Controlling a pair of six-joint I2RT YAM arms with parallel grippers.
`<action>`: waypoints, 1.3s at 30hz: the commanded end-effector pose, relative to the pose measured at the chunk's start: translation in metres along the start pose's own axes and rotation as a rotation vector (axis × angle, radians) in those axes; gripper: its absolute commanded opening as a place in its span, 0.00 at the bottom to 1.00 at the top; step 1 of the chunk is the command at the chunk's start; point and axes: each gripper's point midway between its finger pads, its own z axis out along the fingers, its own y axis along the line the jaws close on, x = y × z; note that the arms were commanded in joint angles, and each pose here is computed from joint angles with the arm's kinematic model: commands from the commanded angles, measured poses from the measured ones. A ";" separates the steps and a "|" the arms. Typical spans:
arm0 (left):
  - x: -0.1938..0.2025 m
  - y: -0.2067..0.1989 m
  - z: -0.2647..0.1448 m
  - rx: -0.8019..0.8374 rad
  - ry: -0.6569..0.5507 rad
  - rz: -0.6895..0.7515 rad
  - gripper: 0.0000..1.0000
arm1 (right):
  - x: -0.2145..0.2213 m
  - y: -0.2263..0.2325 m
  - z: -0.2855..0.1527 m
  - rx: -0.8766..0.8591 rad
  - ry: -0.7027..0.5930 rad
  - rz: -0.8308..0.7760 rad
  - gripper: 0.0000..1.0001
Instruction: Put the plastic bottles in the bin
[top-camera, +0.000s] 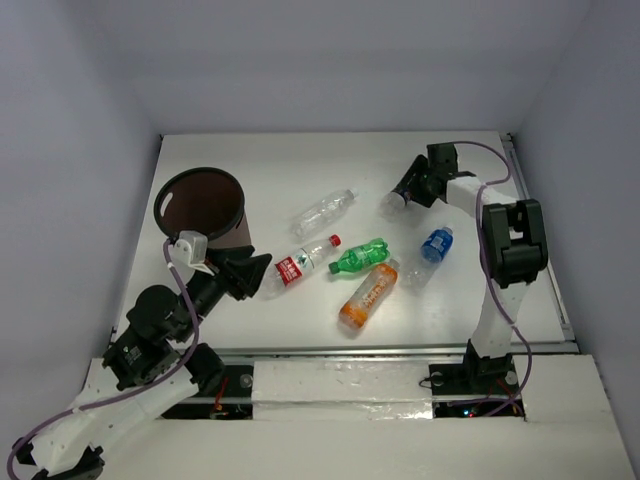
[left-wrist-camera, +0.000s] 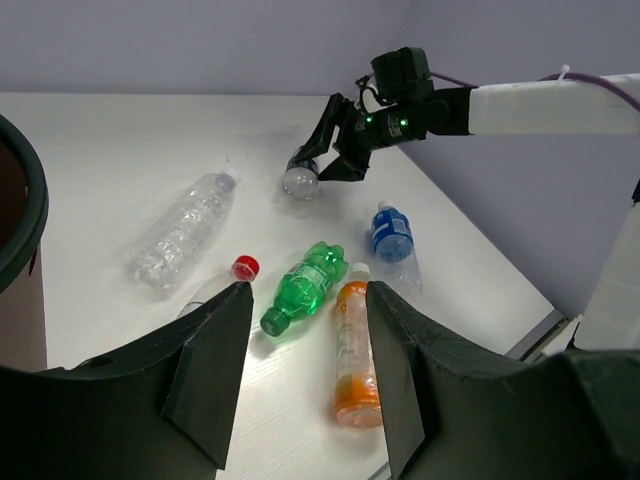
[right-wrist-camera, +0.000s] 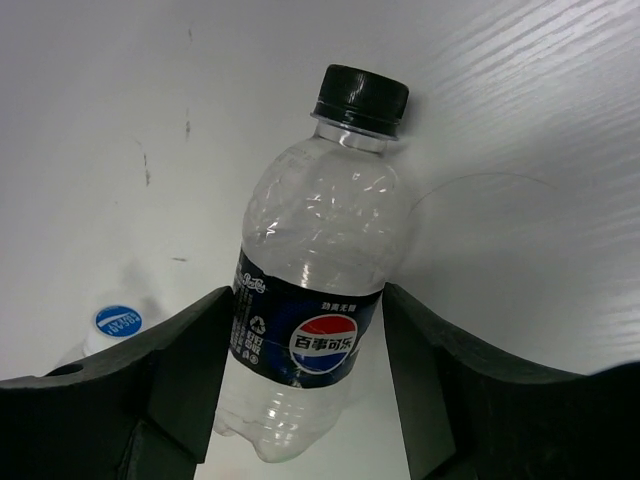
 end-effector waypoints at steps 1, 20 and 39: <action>-0.017 -0.008 -0.004 0.041 -0.067 -0.003 0.46 | -0.001 0.008 0.001 -0.007 0.050 -0.048 0.67; -0.036 -0.022 -0.028 0.143 -0.155 -0.022 0.46 | 0.028 0.012 0.014 0.150 0.243 -0.233 0.75; -0.089 0.021 -0.081 -0.030 -0.473 -0.154 0.46 | -0.039 0.313 -0.287 -0.914 -0.377 -0.316 0.55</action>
